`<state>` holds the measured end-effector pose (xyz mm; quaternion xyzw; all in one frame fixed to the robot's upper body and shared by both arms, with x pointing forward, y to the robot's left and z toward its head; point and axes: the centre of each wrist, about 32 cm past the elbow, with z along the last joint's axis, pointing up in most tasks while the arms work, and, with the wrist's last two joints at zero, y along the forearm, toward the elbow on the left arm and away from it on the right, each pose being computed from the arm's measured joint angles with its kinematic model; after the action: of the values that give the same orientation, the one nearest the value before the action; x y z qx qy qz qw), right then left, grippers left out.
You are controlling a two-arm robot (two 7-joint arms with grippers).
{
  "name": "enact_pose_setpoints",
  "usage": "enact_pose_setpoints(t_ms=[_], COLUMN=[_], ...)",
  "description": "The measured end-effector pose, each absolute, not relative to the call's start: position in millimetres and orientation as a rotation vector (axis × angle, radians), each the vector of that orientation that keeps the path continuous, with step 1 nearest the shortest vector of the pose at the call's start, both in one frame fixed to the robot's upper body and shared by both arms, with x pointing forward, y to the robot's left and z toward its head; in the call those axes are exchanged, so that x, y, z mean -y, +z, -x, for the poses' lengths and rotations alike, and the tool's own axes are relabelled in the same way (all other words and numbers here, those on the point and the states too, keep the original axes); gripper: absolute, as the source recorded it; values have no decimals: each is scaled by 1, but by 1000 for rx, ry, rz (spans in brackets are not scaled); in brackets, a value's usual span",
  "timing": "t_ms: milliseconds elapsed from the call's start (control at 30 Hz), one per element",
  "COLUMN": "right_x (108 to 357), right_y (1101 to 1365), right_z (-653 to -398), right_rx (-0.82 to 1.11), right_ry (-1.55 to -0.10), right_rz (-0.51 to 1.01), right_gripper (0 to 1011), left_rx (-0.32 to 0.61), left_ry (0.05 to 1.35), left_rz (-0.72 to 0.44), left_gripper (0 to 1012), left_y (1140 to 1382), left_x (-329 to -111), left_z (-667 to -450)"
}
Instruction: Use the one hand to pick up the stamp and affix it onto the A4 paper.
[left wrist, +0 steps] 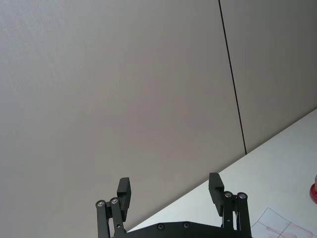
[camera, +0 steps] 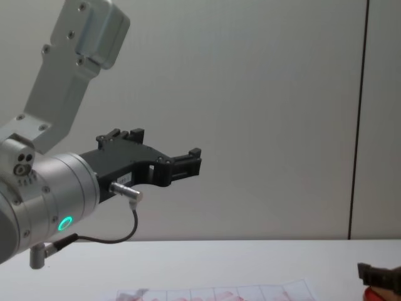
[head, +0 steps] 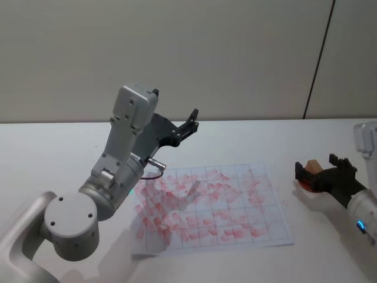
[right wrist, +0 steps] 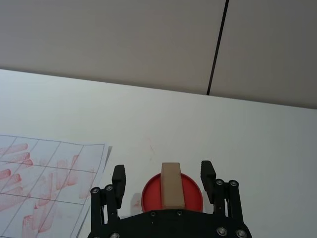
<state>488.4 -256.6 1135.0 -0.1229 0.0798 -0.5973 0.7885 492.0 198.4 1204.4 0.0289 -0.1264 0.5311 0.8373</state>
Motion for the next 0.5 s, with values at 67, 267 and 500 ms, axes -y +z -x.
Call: enact_pose_setpoints(t_ms=[67, 267, 500], right_x=[256, 256, 256], right_y=[1133, 1129, 1127], right_z=[-488, -488, -487], right_rx=[-177, -186, -190], right_ry=[-1292, -1307, -1318], right_rz=[276, 297, 311], right_gripper=[910, 738, 560], left_rx=[268, 268, 268], left_ry=[1124, 1124, 1124], left_rz=[-61, -61, -61], left_gripper=[1001, 1001, 1001], left_y=[1204, 1204, 1204], left_x=[-198, -198, -198], left_z=[-492, -492, -492])
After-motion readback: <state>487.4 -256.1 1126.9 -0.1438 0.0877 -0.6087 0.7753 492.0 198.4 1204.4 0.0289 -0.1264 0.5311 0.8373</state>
